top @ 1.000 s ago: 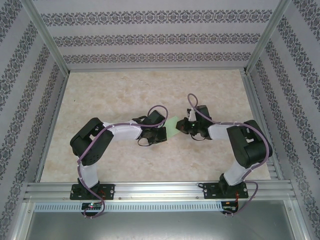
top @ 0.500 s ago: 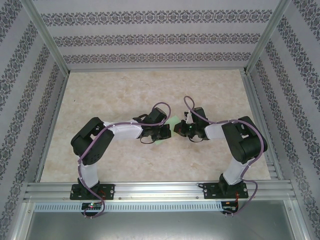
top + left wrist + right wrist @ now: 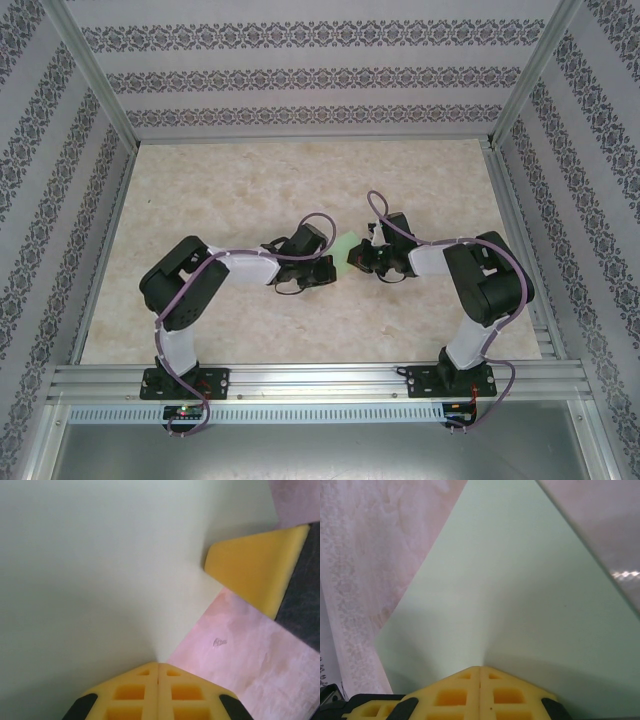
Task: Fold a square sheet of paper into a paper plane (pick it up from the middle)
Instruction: First fold in half a square sheet of paper at the center of the table.
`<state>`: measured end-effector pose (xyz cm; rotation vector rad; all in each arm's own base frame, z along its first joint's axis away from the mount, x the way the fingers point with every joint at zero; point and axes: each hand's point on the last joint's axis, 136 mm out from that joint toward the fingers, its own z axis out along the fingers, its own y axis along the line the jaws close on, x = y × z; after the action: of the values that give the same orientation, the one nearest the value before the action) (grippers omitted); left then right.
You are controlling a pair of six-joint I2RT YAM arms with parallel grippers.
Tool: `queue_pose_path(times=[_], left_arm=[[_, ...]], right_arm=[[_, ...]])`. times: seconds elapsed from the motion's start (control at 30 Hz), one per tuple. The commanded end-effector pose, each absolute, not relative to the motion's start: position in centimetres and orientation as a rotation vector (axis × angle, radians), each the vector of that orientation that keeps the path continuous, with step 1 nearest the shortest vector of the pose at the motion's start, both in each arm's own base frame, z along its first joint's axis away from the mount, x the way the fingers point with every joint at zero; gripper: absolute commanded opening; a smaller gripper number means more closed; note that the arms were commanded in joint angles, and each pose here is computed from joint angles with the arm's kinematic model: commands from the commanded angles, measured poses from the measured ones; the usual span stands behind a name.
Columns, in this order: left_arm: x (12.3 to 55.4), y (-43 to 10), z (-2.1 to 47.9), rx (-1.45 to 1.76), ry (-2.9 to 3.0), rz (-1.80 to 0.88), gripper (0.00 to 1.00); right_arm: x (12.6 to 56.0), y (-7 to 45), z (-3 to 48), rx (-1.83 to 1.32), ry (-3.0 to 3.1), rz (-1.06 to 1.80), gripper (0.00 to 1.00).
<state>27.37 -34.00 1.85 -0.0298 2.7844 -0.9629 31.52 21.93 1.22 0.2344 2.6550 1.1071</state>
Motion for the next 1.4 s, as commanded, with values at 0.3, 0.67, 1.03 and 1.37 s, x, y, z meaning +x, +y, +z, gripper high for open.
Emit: queue_pose_path(times=[0.3,0.67,1.03,1.37], left_arm=[[23.8,-28.1,-1.6,-0.159,2.893,-0.767,0.00],[24.5,-27.7,-0.5,-0.171,2.858,-0.828,0.00],[23.4,-26.8,-0.5,-0.137,2.898,-0.802,0.00],[24.2,-27.9,3.6,-0.043,2.820,-0.881,0.00]], right_arm=[[29.2,18.4,-4.2,0.335,2.856,0.820,0.00],[29.0,18.1,-4.4,0.342,2.870,0.792,0.00],[28.9,18.0,-4.5,0.340,2.880,0.777,0.00],[28.8,17.8,-4.6,0.341,2.888,0.769,0.00]])
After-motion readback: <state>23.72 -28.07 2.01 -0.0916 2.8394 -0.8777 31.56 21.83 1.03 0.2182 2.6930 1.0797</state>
